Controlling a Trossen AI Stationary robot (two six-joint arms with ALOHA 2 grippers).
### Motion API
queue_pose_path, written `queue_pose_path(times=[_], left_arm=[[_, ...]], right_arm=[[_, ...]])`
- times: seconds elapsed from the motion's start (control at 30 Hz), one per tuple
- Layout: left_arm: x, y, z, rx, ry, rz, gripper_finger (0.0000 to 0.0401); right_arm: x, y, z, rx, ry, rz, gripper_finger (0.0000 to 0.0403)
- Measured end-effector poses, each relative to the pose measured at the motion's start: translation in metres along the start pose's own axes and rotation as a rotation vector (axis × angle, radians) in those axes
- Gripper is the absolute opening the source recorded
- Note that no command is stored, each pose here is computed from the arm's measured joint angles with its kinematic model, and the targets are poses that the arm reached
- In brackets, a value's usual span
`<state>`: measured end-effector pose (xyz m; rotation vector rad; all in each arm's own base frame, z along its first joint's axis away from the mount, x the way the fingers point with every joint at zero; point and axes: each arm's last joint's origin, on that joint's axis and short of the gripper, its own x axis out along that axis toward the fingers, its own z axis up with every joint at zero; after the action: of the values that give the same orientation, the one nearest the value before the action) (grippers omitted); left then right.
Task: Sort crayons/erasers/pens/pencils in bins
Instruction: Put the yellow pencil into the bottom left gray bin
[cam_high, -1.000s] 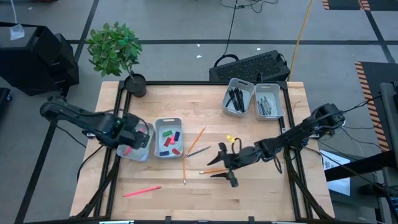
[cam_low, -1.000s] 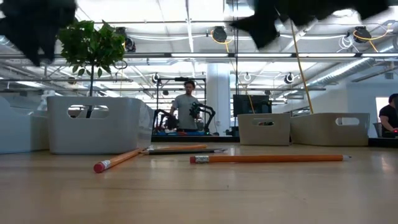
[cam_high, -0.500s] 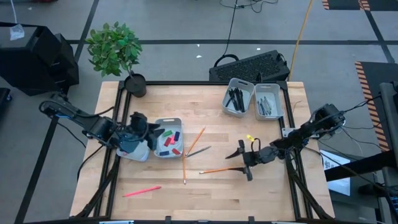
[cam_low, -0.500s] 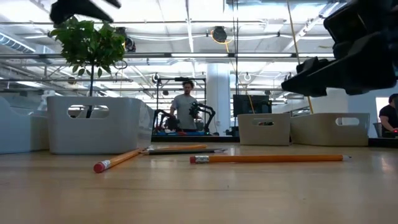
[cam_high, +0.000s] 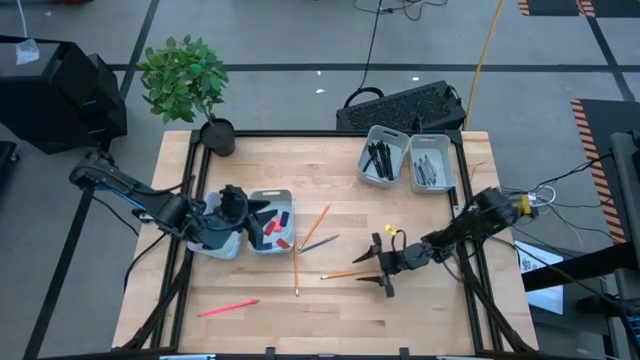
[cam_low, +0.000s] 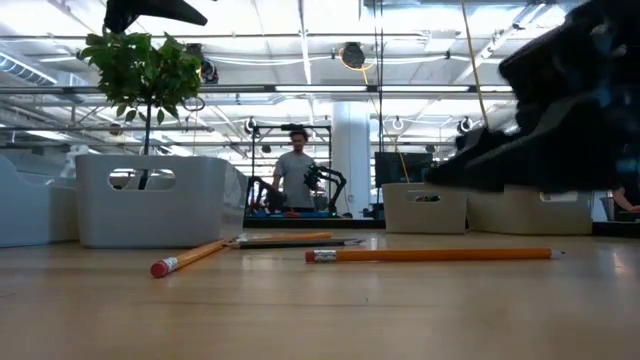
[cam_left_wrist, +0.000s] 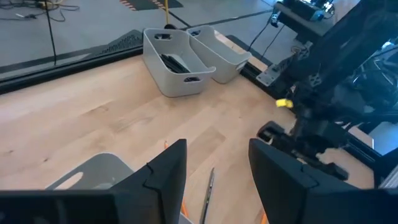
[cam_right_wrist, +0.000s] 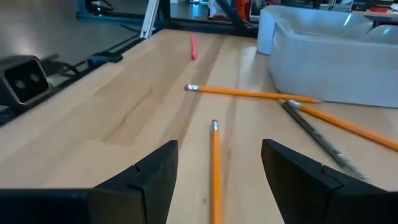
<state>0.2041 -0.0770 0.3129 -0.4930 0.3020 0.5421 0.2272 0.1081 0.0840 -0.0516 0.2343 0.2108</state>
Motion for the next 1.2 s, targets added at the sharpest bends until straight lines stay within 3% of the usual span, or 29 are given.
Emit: queue_pose_path(times=[0.27,0.63,0.77,0.97,1.2], left_arm=[[0.000,-0.004,-0.006,-0.010,0.053,-0.041,0.0175],[-0.008,-0.011,-0.011,-0.019,0.072,-0.094,0.0175],[-0.010,-0.013,-0.012,-0.026,0.071,-0.112,0.0175],[-0.013,-0.014,-0.014,-0.032,0.078,-0.125,0.0175],[-0.013,-0.014,-0.013,-0.039,0.063,-0.114,0.0175]], right_arm=[[0.035,0.008,-0.020,0.047,-0.031,0.003,0.0185],[0.047,0.006,-0.037,0.104,0.010,0.008,0.0145],[0.048,0.005,-0.039,0.079,0.046,0.090,0.0135],[0.047,0.003,-0.044,0.053,0.141,0.310,0.0108],[0.045,0.001,-0.039,-0.064,0.277,0.323,0.0082]])
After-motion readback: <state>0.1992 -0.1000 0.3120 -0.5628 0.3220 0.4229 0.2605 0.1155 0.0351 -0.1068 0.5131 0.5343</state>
